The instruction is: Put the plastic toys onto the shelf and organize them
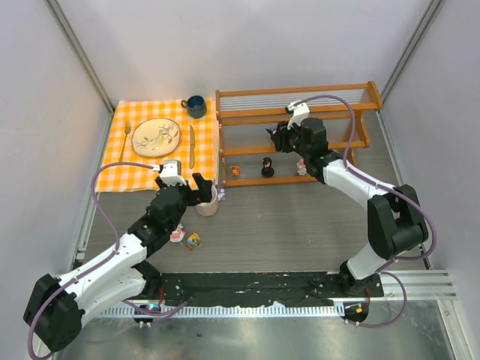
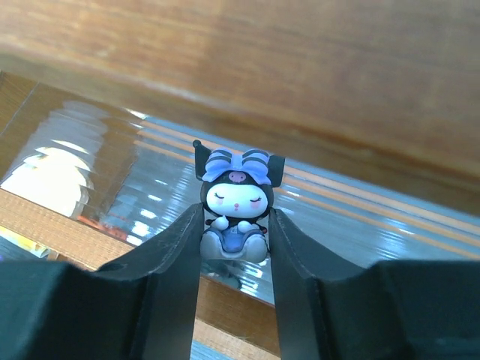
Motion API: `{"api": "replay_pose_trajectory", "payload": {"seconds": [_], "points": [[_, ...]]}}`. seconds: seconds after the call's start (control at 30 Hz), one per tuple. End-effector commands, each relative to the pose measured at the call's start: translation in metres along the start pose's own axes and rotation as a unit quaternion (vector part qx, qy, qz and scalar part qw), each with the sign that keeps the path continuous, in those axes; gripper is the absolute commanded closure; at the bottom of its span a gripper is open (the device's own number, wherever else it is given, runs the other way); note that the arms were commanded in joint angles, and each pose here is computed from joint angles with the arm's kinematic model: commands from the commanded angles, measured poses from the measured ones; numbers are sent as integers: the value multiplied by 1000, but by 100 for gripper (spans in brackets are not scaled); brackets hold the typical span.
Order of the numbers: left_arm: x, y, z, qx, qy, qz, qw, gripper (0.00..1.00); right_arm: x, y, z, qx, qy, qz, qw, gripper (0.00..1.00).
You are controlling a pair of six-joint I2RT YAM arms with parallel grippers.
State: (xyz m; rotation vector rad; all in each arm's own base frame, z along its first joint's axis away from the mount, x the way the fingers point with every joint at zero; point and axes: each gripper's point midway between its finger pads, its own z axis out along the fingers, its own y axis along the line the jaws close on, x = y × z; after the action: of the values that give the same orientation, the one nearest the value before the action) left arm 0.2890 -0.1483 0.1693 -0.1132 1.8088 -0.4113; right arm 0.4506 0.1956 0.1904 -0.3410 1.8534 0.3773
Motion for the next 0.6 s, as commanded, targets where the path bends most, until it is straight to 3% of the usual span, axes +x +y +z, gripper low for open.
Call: {"api": "replay_pose_trajectory", "payload": {"seconds": [0.0,0.2,0.57], "points": [[-12,-3,2,7,-26,-8,1000,0,-29,1,1,-6,-42,4,999,69],[-12,-3,2,7,-26,-8,1000,0,-41,3,-10,-8,-60,4,998,78],[-15,-1,0,5,-36,-14,999,0,-70,19,-68,-31,-88,16,996,80]]}}
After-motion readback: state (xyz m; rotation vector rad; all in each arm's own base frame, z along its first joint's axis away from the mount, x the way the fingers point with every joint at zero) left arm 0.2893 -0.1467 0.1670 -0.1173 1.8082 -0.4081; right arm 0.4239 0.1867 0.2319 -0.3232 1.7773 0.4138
